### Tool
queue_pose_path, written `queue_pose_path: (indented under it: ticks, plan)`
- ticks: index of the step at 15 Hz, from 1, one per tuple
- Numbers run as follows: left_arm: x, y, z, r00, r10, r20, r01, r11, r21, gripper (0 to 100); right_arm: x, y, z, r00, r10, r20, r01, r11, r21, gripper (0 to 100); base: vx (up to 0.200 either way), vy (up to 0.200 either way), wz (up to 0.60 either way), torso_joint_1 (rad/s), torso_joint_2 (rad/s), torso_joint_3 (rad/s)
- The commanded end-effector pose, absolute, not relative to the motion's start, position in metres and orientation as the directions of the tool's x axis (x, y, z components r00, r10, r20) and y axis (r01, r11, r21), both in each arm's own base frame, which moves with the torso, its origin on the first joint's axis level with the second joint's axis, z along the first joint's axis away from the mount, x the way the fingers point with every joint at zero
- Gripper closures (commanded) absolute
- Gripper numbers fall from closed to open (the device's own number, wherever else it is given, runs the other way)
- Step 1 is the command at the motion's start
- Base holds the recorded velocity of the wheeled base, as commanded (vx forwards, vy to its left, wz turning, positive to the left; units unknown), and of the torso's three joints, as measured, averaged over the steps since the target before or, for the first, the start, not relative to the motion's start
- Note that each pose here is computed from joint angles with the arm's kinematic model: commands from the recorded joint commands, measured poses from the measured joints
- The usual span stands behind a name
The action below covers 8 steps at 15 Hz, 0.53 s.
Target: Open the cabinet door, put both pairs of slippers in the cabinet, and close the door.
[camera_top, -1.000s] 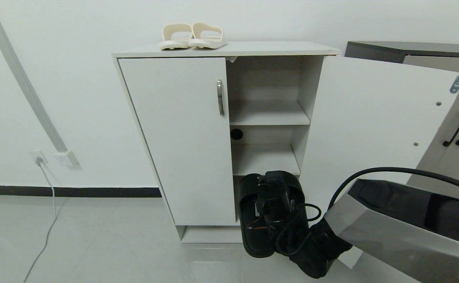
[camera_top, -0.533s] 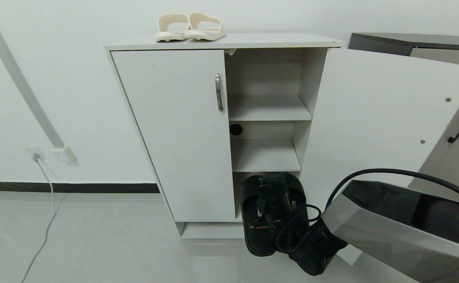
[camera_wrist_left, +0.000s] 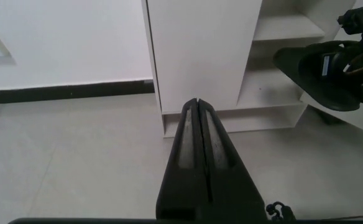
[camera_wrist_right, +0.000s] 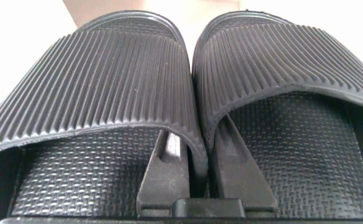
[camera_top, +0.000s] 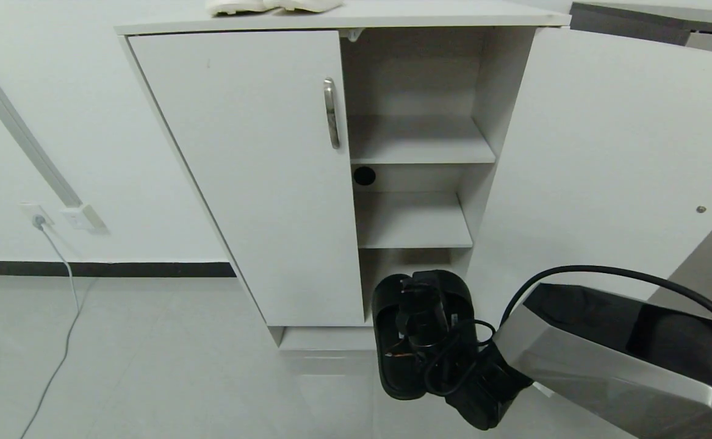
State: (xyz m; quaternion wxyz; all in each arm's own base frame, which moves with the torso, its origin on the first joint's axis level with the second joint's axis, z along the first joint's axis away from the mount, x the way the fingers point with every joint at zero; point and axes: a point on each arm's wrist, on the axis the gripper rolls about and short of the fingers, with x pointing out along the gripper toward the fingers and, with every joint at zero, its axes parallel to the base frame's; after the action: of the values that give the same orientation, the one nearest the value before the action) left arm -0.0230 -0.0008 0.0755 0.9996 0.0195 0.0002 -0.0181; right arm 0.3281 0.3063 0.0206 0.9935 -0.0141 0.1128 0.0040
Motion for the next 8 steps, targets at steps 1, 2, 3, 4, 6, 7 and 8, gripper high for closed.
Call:
queue_pose_path:
  ticks: [1,2,3,4,6,7,8]
  plan:
    - [-0.023,-0.001,0.075,0.999,-0.035,-0.005,0.035,0.999,0.038,100,0.328,0.307,0.019,0.976,-0.005,-0.216,-0.004,0.999,-0.04,100,0.0,0.0,0.0,0.002,0.0,-0.188]
    - [-0.023,-0.001,0.076,0.999,-0.035,-0.002,0.035,0.999,0.038,100,0.329,0.308,0.021,0.986,-0.003,-0.168,-0.004,0.999,-0.046,100,0.0,0.0,0.0,0.002,0.0,-0.198]
    - [-0.023,-0.001,0.075,0.999,-0.035,-0.003,0.035,0.999,0.038,100,0.33,0.308,0.021,0.99,-0.002,-0.138,-0.005,0.999,-0.051,100,0.0,0.0,0.0,0.007,0.0,-0.198]
    - [-0.023,-0.001,0.075,0.999,-0.035,-0.003,0.035,0.999,0.038,100,0.33,0.308,0.024,0.997,-0.003,-0.075,-0.001,0.999,-0.053,100,0.0,0.0,0.0,-0.002,0.0,-0.198]
    - [-0.023,-0.001,0.075,0.999,-0.035,-0.003,0.035,0.999,0.038,100,0.33,0.308,0.032,1.0,-0.002,-0.003,0.001,0.999,-0.049,100,0.0,0.0,0.0,0.005,0.0,-0.159]
    - [-0.023,-0.001,0.076,0.999,-0.035,0.0,0.035,0.999,0.038,100,0.33,0.308,0.035,1.0,-0.002,0.022,0.003,0.999,-0.047,100,0.0,0.0,0.0,0.012,0.01,-0.061]
    - [-0.023,-0.001,0.076,0.999,-0.035,-0.002,0.035,0.999,0.038,100,0.331,0.307,0.037,0.999,-0.005,0.036,0.007,0.999,-0.044,100,0.0,0.0,0.0,0.0,0.0,0.0]
